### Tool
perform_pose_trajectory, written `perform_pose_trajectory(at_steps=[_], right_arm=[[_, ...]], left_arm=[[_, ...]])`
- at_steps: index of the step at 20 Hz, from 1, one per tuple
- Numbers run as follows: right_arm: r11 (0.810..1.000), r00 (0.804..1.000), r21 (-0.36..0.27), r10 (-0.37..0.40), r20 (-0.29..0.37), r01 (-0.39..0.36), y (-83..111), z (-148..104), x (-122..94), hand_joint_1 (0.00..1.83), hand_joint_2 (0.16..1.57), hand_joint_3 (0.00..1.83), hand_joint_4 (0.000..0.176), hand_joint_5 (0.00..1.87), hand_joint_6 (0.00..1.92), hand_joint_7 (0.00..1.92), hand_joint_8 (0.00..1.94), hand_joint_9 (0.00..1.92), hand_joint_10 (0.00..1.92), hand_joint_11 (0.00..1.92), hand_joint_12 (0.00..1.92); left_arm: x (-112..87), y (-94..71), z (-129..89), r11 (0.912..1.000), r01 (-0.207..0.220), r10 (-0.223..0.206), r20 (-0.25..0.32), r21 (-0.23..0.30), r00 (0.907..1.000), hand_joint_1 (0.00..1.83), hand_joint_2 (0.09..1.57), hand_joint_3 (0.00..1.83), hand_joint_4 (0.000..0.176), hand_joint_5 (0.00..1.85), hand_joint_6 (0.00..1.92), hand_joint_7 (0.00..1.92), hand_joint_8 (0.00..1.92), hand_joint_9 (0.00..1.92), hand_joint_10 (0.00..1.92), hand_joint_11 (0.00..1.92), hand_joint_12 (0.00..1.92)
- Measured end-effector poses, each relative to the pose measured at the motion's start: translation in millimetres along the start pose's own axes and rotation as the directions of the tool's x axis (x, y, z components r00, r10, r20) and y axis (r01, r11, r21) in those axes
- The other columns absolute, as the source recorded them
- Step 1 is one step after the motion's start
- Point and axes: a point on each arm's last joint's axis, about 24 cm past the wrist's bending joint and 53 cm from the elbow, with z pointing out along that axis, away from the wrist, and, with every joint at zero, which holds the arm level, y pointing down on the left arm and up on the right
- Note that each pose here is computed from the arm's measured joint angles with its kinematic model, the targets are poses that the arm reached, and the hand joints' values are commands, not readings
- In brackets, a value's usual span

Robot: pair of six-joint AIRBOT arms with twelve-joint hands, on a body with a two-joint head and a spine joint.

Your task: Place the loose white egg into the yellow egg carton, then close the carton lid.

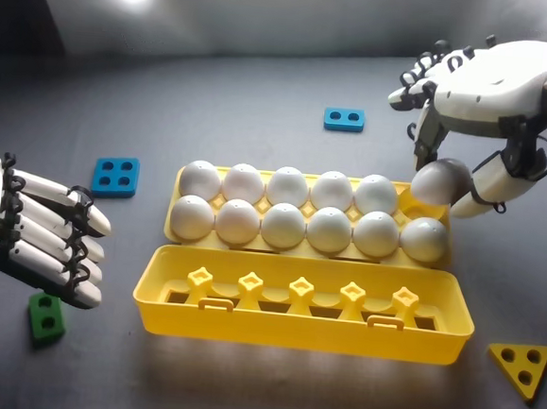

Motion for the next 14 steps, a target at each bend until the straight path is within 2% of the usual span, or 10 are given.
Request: perform_pose_trajectory(at_steps=[2,3,4,5,6,8,9,12,13,14], right_arm=[[1.000,1.000,-0.004,0.000,0.002,0.001,1.9,0.9,0.2,1.10,1.04,0.00,0.097,1.13,0.74,0.18,0.00,0.06,0.01,0.00,0.00],[1.000,1.000,-0.005,-0.001,0.005,0.001,2.1,1.0,-0.3,1.11,1.05,0.00,0.049,1.13,0.75,0.19,0.00,0.06,0.01,0.00,0.00],[1.000,1.000,-0.006,-0.002,0.010,0.002,1.6,1.1,-0.2,1.12,1.05,0.00,0.011,1.13,0.74,0.19,0.00,0.07,0.00,0.00,0.00],[1.000,1.000,-0.004,-0.002,0.007,0.002,1.3,1.2,0.7,1.12,1.05,0.00,0.011,1.13,0.74,0.20,0.00,0.07,0.01,0.00,0.00],[1.000,1.000,-0.004,-0.002,0.007,0.002,1.2,1.2,0.8,1.11,1.05,0.00,0.049,1.12,0.75,0.19,0.00,0.06,0.00,0.00,0.00],[1.000,1.000,-0.008,-0.002,0.010,0.002,2.7,1.7,0.2,1.11,1.05,0.00,0.051,1.12,0.76,0.19,0.00,0.07,0.00,0.00,0.00],[1.000,1.000,-0.008,-0.002,0.010,0.002,3.0,1.8,0.4,1.10,1.05,0.00,0.065,1.12,0.75,0.19,0.00,0.08,0.00,0.00,0.00],[1.000,1.000,-0.024,-0.002,0.006,0.002,11.3,1.5,2.3,1.10,1.05,0.00,0.067,1.12,0.76,0.20,0.01,0.08,0.01,0.00,0.00],[0.999,1.000,-0.034,-0.001,0.006,0.001,16.8,1.4,2.4,1.11,1.05,0.00,0.058,1.13,0.74,0.22,0.01,0.09,0.01,0.00,0.00],[0.999,1.000,-0.040,-0.001,0.005,0.001,19.6,1.4,2.3,1.11,1.04,0.00,0.062,1.14,0.72,0.23,0.00,0.10,0.00,0.00,0.00]], left_arm=[[-1.0,0.0,0.1,1.0000,0.000,0.000,0.003,0.000,1.0000,0.00,1.12,0.00,0.000,0.35,0.00,0.37,0.00,0.28,0.00,0.00,0.40],[-0.9,0.0,0.1,1.0000,-0.001,0.001,0.002,0.000,1.0000,0.00,1.13,0.00,0.000,0.35,0.00,0.36,0.00,0.27,0.00,0.00,0.37],[-0.9,0.0,0.1,1.0000,0.000,0.000,0.002,0.000,1.0000,0.00,1.13,0.00,0.000,0.36,0.00,0.38,0.01,0.30,0.01,0.00,0.38],[-1.0,-0.1,0.1,1.0000,-0.001,0.001,0.002,0.000,1.0000,0.00,1.13,0.00,0.000,0.37,0.00,0.39,0.01,0.31,0.01,0.00,0.40],[-0.9,0.0,0.1,1.0000,0.000,0.000,0.002,-0.001,1.0000,0.00,1.13,0.00,0.000,0.37,0.00,0.40,0.00,0.32,0.01,0.00,0.42],[-1.1,0.0,0.1,1.0000,0.000,0.000,0.003,0.000,1.0000,0.00,1.12,0.00,0.000,0.36,0.00,0.38,0.00,0.29,0.00,0.00,0.38],[-1.0,0.0,0.1,1.0000,0.000,0.000,0.003,0.000,1.0000,0.00,1.12,0.00,0.000,0.35,0.00,0.37,0.00,0.29,0.00,0.00,0.40],[-0.9,-0.1,0.1,1.0000,0.000,0.000,0.002,0.000,1.0000,0.00,1.13,0.00,0.000,0.35,0.00,0.37,0.00,0.29,0.00,0.00,0.37],[-1.0,-0.1,0.1,1.0000,0.000,0.000,0.002,0.000,1.0000,0.00,1.13,0.00,0.000,0.36,0.00,0.37,0.00,0.29,0.00,0.00,0.39],[-1.0,-0.1,0.1,1.0000,0.000,0.000,0.002,0.000,1.0000,0.00,1.13,0.00,0.000,0.36,0.00,0.38,0.00,0.29,0.00,0.00,0.39]])
